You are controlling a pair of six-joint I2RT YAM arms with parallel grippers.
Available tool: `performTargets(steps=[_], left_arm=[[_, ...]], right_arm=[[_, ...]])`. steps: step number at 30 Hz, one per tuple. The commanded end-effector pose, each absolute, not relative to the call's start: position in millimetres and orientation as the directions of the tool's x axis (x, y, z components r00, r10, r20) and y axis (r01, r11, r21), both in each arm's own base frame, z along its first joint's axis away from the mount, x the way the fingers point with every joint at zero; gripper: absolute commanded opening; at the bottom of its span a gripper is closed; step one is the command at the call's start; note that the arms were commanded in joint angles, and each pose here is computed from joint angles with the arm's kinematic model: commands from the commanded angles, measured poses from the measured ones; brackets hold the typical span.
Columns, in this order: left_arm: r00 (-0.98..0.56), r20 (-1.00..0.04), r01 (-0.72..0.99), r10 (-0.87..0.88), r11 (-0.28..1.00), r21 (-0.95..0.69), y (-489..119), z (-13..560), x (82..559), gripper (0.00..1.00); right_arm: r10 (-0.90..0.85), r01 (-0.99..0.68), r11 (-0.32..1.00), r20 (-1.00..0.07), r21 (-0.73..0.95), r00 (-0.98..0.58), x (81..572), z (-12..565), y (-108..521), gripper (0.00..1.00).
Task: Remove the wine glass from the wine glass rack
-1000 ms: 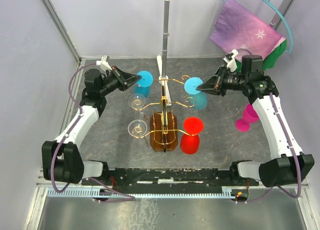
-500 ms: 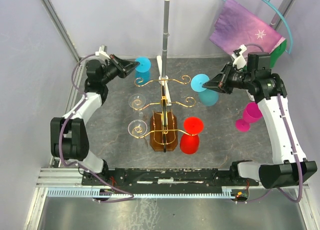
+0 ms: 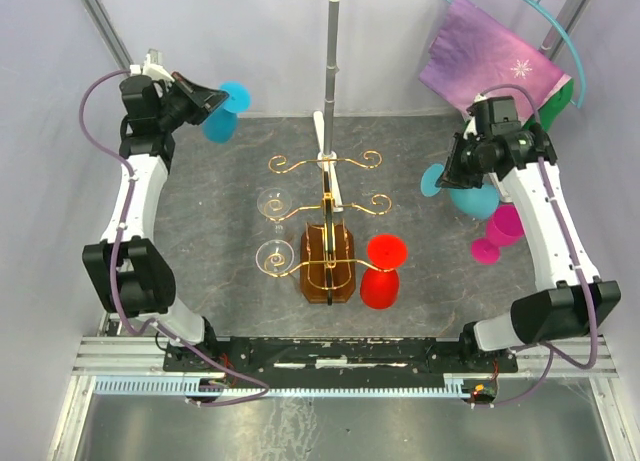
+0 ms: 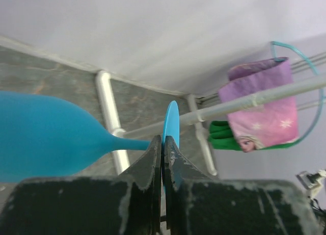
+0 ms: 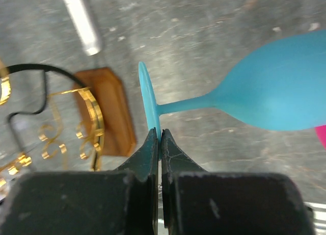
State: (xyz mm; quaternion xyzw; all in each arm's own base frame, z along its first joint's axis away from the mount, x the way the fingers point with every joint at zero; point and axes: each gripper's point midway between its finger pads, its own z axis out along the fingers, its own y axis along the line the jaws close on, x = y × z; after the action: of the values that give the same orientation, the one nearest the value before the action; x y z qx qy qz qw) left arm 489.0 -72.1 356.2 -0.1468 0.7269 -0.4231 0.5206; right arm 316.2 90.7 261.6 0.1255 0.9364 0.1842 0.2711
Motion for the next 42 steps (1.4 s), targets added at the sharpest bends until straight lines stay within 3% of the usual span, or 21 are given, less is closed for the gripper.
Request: performTargets(steps=[1, 14, 29, 42], left_arm=[[-0.423, -0.705, 0.135, -0.569, 0.730, -0.670, -46, 337, 481, 0.03], [-0.429, -0.717, 0.104, -0.549, 0.759, -0.643, -41, 332, 467, 0.03], [-0.444, -0.707, 0.066, -0.551, 0.766, -0.639, -37, 315, 457, 0.03], [-0.444, -0.709, 0.061, -0.548, 0.771, -0.634, -30, 315, 454, 0.03]], right_arm=[[0.190, 0.185, 0.980, -0.594, 0.070, -0.782, 327, 264, 48, 0.01], [0.035, 0.210, 0.949, -0.581, -0.237, -0.813, 383, 221, 28, 0.01], [-0.172, 0.166, 0.706, -0.394, -0.689, -0.903, 398, 175, -17, 0.01], [-0.146, 0.132, 0.619, -0.279, -0.774, -0.949, 400, 113, -19, 0.00]])
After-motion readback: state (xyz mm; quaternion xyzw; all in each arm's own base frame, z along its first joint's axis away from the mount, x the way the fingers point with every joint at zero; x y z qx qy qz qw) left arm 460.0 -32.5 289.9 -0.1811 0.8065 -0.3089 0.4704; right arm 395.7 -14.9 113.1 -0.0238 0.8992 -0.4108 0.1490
